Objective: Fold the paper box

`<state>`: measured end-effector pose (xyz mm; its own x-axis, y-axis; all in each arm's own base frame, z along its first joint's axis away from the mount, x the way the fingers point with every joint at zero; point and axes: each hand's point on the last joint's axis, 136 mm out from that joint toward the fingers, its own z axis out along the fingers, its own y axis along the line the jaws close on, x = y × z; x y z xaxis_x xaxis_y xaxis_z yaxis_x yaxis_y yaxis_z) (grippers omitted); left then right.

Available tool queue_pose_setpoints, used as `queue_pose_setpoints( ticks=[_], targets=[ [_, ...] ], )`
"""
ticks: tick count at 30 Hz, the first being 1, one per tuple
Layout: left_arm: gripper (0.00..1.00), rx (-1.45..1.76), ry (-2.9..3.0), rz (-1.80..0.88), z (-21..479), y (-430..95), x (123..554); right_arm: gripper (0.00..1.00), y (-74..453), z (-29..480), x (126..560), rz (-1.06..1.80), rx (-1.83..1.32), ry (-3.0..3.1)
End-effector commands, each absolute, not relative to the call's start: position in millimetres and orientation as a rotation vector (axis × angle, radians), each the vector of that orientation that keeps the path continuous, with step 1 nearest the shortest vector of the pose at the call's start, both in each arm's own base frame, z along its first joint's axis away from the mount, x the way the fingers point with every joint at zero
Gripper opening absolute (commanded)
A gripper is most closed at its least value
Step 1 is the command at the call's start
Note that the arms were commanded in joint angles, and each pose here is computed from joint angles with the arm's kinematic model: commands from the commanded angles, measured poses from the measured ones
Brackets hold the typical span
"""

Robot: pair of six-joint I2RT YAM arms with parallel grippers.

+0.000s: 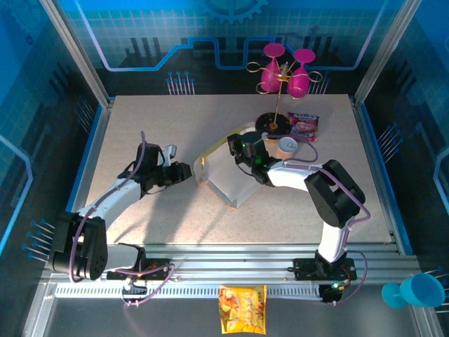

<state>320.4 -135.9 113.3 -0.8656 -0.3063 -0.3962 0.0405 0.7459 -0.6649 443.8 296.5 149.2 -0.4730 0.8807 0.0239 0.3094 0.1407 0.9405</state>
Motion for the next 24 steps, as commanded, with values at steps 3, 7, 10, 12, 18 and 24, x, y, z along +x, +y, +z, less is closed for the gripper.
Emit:
queue_pose_setpoints(
  ticks=[3,7,10,12,18,24],
  targets=[
    [0.31,0.088,2.468,-0.822,106,-150,329,0.0,295,134,451,1.293,1.146,1.913],
    [0.37,0.142,2.46,-0.822,101,-158,325,0.0,297,136,453,1.305,1.144,1.911],
    [0.4,0.157,2.456,-0.815,99,-161,328,0.0,296,137,452,1.31,1.146,1.913],
    [0.41,0.168,2.441,-0.817,101,-164,332,0.0,296,137,452,1.314,1.14,1.915],
    [0.42,0.243,2.421,-0.811,100,-177,339,0.0,298,135,453,1.348,1.087,1.917],
    [0.38,0.291,2.381,-0.785,97,-181,339,0.0,298,132,450,1.39,1.036,1.914]
  ],
)
